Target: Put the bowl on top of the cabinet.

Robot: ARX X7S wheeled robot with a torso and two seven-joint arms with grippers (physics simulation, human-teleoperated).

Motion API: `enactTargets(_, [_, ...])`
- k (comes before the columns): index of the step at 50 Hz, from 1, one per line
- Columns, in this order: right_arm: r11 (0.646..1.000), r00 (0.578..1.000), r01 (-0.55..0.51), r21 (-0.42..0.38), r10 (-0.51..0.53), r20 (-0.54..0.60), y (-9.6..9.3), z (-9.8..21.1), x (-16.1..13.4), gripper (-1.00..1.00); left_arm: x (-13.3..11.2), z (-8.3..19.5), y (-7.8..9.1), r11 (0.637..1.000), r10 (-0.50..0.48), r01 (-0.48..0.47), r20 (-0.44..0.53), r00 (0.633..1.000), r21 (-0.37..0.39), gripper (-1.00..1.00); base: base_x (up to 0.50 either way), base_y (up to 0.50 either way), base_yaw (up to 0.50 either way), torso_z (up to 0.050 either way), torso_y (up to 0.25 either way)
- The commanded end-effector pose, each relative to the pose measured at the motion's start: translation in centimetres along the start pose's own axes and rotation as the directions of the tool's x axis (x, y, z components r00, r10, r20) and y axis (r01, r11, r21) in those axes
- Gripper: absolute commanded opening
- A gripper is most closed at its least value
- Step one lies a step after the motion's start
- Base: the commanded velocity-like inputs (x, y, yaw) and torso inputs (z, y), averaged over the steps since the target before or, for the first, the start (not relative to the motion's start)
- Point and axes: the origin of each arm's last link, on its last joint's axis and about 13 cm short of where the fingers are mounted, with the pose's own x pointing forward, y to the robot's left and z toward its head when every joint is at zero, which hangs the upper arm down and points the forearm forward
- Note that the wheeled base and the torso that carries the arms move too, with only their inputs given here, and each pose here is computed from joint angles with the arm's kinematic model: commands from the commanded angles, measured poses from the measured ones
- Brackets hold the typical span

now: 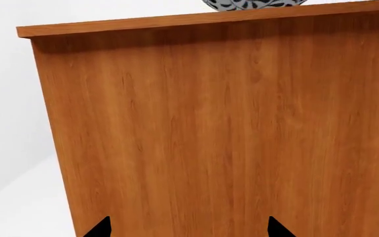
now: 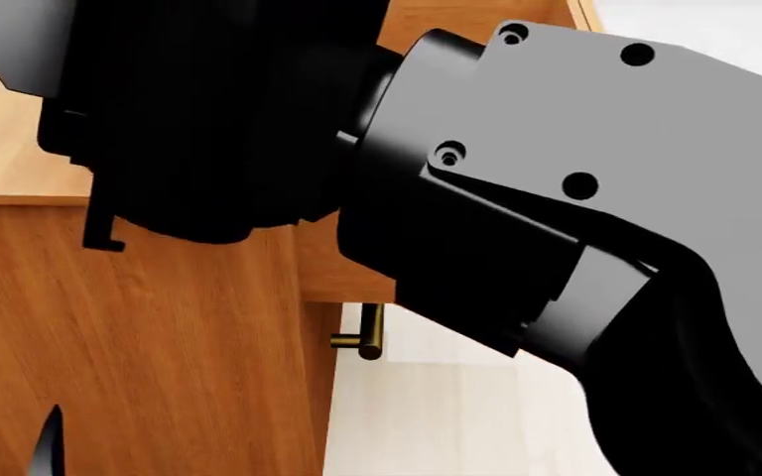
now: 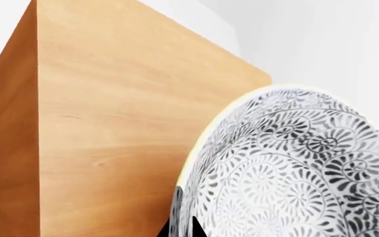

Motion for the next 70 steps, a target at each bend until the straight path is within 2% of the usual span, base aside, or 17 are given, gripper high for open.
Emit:
enactTargets(1, [0.999,0.999,-0.035,-0.034,0.034,-0.026,0.9,-0.4,0.7,-1.0,-0.2,0.2,0.1,1.0,0.001,-0.001,0.009,1.0,-0.003,1.0,0.0,0.0,0.0,0.0,0.0])
enactTargets(13, [0.997,0.998,-0.054,-0.048,0.052,-0.034,1.2,-0.5,0.9,-1.0,-0.1,0.2,0.2,1.0,0.01,-0.01,0.015,1.0,0.002,1.0,0.0,0.0,0.0,0.0,0.0])
enactTargets(23, [0.999,0.999,-0.015,-0.049,0.013,-0.031,0.7,0.0,0.3,-1.0,-0.2,0.1,0.0,1.0,0.003,-0.003,0.013,1.0,0.007,1.0,0.0,0.0,0.0,0.0,0.0])
enactTargets(24, [0.999,0.999,-0.012,-0.053,0.01,-0.032,0.6,0.0,0.2,1.0,-0.2,0.1,0.0,1.0,0.002,-0.002,0.013,1.0,0.007,1.0,0.0,0.0,0.0,0.0,0.0])
enactTargets(58, [0.991,0.997,0.035,-0.129,-0.044,-0.066,0.0,2.0,-2.4,1.0,-0.3,0.2,0.0,1.0,-0.002,0.002,0.013,1.0,0.007,1.0,0.0,0.0,0.0,0.0,0.0])
enactTargets(61, [0.988,0.995,0.051,-0.149,-0.063,-0.079,-0.1,2.7,-3.3,1.0,-0.1,0.2,0.0,1.0,-0.002,0.002,0.012,1.0,0.006,1.0,0.0,0.0,0.0,0.0,0.0])
enactTargets(66, [0.978,0.988,0.122,-0.172,-0.136,-0.072,-0.6,5.6,-7.5,1.0,-0.3,0.1,0.2,1.0,0.006,-0.006,0.005,1.0,-0.001,1.0,0.0,0.0,0.0,0.0,0.0])
enactTargets(70, [0.962,0.98,0.17,-0.214,-0.187,-0.064,0.0,7.7,-10.9,1.0,-0.8,0.4,0.1,1.0,-0.005,0.005,0.019,1.0,0.0,1.0,0.0,0.0,0.0,0.0,0.0])
